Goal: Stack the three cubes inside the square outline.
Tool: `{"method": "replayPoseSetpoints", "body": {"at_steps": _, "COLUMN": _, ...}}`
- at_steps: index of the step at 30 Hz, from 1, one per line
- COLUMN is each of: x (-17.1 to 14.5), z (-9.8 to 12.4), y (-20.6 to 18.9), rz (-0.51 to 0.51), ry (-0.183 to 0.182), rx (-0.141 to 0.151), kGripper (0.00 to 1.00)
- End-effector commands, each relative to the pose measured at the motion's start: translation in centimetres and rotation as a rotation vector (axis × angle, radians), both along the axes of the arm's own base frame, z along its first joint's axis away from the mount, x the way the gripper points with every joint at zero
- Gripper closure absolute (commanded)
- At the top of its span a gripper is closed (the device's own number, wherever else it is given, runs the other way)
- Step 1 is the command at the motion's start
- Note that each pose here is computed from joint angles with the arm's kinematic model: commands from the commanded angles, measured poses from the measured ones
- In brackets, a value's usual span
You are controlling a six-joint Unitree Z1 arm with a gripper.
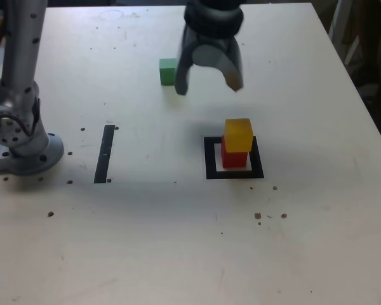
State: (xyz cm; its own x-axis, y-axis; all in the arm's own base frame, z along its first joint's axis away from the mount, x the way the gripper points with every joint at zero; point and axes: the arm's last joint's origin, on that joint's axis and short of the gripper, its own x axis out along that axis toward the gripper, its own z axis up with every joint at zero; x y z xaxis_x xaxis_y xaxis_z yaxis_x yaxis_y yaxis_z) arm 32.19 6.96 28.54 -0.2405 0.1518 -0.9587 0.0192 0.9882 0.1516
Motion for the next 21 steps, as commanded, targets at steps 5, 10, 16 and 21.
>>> {"method": "replayPoseSetpoints", "body": {"at_steps": 5, "x": -2.9, "z": 0.4, "y": 4.3, "rz": 0.068, "ry": 0.021, "rx": 0.018, "kGripper": 0.01}}
{"method": "replayPoseSetpoints", "body": {"at_steps": 10, "x": -4.7, "z": -0.7, "y": 8.0, "rz": 0.108, "ry": 0.040, "rx": -0.002, "kGripper": 0.01}}
{"method": "replayPoseSetpoints", "body": {"at_steps": 16, "x": -6.0, "z": -3.4, "y": 11.7, "rz": 0.142, "ry": 0.036, "rx": -0.024, "kGripper": 0.01}}
{"method": "replayPoseSetpoints", "body": {"at_steps": 21, "x": -6.6, "z": -5.8, "y": 14.3, "rz": 0.156, "ry": 0.050, "rx": -0.040, "kGripper": 0.01}}
